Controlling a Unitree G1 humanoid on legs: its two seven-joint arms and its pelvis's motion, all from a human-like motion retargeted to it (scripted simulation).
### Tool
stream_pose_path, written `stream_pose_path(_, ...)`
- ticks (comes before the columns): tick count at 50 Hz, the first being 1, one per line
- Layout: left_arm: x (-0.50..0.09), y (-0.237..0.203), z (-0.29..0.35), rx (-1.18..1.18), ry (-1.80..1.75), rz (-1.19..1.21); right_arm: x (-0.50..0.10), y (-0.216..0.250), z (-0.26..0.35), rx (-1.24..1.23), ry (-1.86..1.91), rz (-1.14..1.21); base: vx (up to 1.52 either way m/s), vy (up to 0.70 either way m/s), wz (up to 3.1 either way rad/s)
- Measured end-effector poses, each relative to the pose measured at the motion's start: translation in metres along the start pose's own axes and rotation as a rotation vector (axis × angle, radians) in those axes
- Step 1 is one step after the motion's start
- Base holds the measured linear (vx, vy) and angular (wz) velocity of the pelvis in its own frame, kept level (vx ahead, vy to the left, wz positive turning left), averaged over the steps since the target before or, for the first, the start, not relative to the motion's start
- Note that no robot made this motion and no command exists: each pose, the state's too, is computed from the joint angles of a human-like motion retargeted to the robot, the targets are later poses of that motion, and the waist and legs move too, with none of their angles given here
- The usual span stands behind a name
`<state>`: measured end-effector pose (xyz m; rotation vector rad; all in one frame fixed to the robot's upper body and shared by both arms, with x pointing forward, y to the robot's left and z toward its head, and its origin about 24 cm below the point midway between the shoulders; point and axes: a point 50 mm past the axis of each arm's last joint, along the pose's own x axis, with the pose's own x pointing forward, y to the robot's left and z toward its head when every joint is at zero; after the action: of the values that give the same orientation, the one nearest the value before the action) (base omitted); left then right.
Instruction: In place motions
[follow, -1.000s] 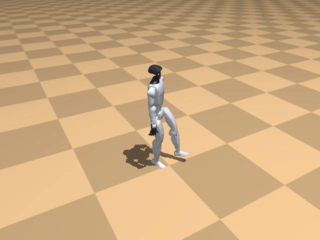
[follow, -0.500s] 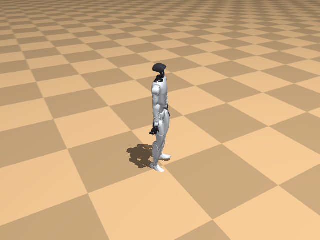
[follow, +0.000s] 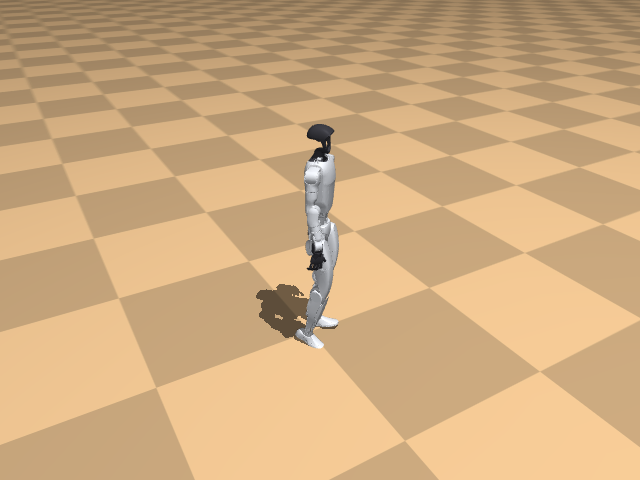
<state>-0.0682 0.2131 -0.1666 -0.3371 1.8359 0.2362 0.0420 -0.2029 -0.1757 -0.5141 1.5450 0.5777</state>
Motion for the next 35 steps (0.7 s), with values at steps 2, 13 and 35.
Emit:
stream_pose_path(2, -0.002, 0.0, 0.007, 0.026, -0.006, 0.017, 0.0, 0.0, -0.006, 0.038, 0.013, -0.009, 0.06, 0.05, 0.52)
stream_pose_path(13, -0.014, -0.027, 0.072, 0.206, -0.158, -0.018, 0.001, 0.008, -0.037, 0.254, 0.083, -0.021, -0.02, 0.02, 0.38)
stream_pose_path(35, -0.014, -0.037, 0.076, 0.24, -0.163, -0.036, 0.001, 0.018, -0.05, 0.236, 0.138, -0.001, -0.01, -0.01, -0.09)
